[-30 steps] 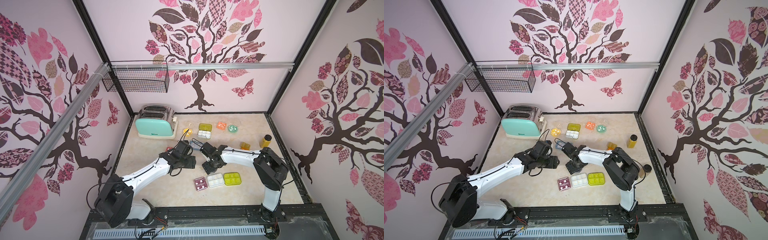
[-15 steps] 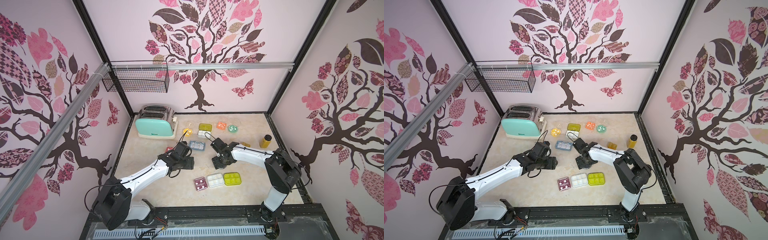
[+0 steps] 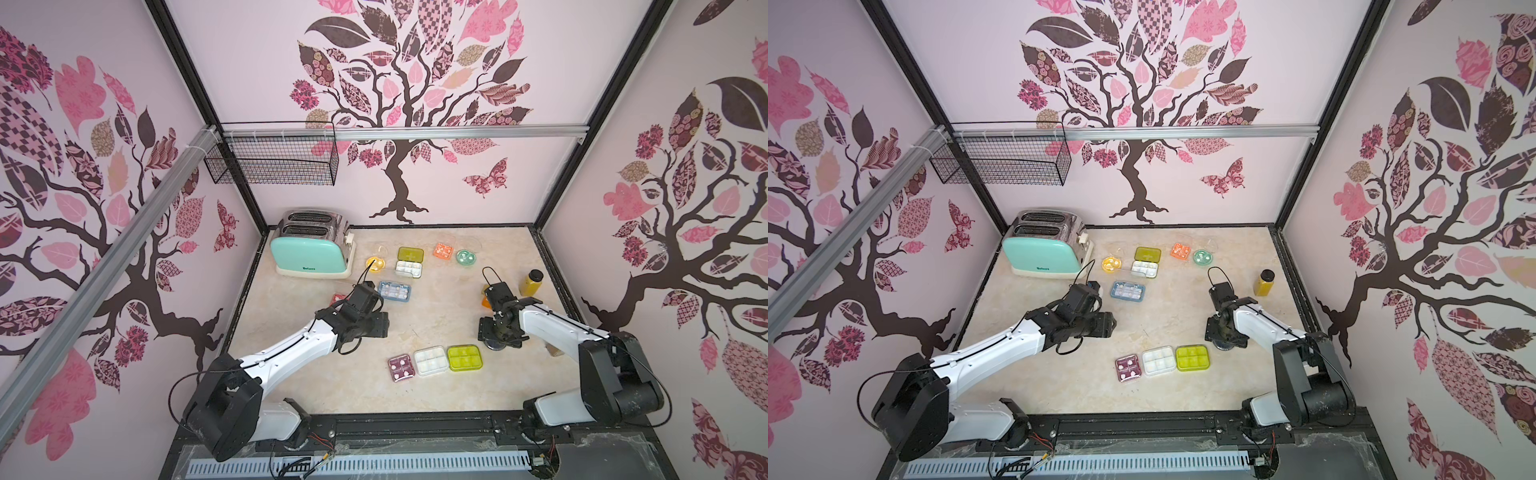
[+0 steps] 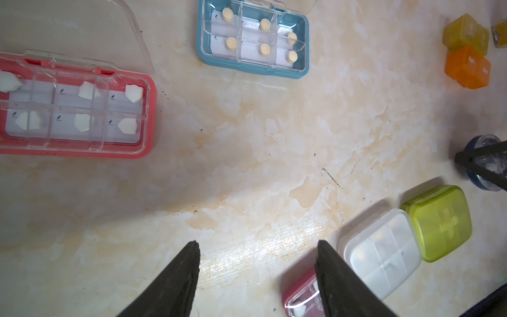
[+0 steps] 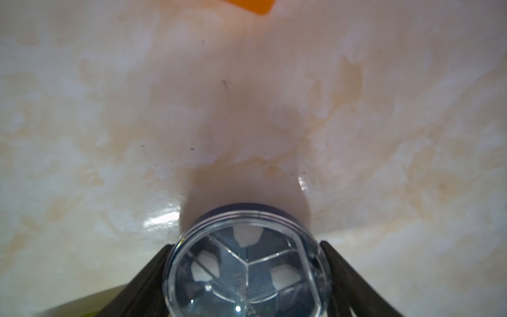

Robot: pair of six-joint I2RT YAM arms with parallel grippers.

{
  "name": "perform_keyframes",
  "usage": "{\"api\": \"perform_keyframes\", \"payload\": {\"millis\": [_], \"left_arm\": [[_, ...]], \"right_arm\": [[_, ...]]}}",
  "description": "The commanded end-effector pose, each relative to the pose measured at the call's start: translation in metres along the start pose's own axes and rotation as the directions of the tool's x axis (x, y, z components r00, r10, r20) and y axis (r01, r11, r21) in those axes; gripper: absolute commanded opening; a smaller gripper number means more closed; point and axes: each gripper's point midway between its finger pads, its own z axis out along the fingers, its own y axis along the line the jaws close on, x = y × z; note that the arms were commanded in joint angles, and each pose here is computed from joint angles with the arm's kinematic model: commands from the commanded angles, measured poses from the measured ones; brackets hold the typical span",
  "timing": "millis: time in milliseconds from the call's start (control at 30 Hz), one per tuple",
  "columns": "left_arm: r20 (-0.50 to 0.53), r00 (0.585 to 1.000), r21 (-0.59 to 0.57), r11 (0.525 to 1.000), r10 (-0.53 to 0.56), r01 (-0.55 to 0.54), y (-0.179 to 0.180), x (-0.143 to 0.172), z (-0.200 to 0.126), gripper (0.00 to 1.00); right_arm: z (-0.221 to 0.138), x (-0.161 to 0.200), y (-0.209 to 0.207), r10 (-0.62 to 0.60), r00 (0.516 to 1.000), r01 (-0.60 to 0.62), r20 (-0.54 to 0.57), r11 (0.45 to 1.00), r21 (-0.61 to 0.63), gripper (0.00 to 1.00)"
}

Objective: Close pillboxes
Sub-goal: Place the pillbox at the center of the board.

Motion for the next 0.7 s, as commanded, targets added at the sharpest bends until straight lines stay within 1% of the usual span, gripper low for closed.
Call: {"api": "perform_keyframes", "payload": {"millis": [0, 167, 233, 367, 567, 667], "left_arm": [[0.003, 1.000, 0.005, 1.000, 0.004, -0.004, 0.002, 0.003, 0.002, 0.69], [-0.001, 1.000, -0.001, 1.000, 0.000, 0.000, 0.005, 0.005, 0.003, 0.69], [0.002, 1.000, -0.005, 1.000, 0.002, -0.002, 0.006, 0.005, 0.002, 0.69], [0.007, 1.000, -0.003, 1.000, 0.017, -0.017, 0.005, 0.002, 0.001, 0.69], [0.008, 1.000, -0.005, 1.000, 0.018, -0.018, 0.003, -0.003, 0.000, 0.69], [0.013, 1.000, -0.006, 1.000, 0.013, -0.013, 0.004, -0.002, 0.000, 0.69]], "right_arm": [[-0.002, 0.018, -0.004, 0.058, 0.997, -0.059, -0.046, 0.998, -0.009, 0.73], [-0.004, 0.027, -0.002, 0.089, 0.994, -0.091, -0.065, 0.995, -0.039, 0.73], [-0.008, 0.034, 0.001, 0.084, 0.993, -0.089, -0.083, 0.995, -0.053, 0.74], [-0.011, 0.040, 0.010, 0.067, 0.995, -0.074, -0.075, 0.994, -0.085, 0.77], [-0.008, 0.038, 0.010, 0.045, 0.995, -0.051, -0.084, 0.997, -0.063, 0.82], [-0.006, 0.034, 0.009, 0.037, 0.997, -0.041, -0.066, 0.998, -0.055, 0.83]]}}
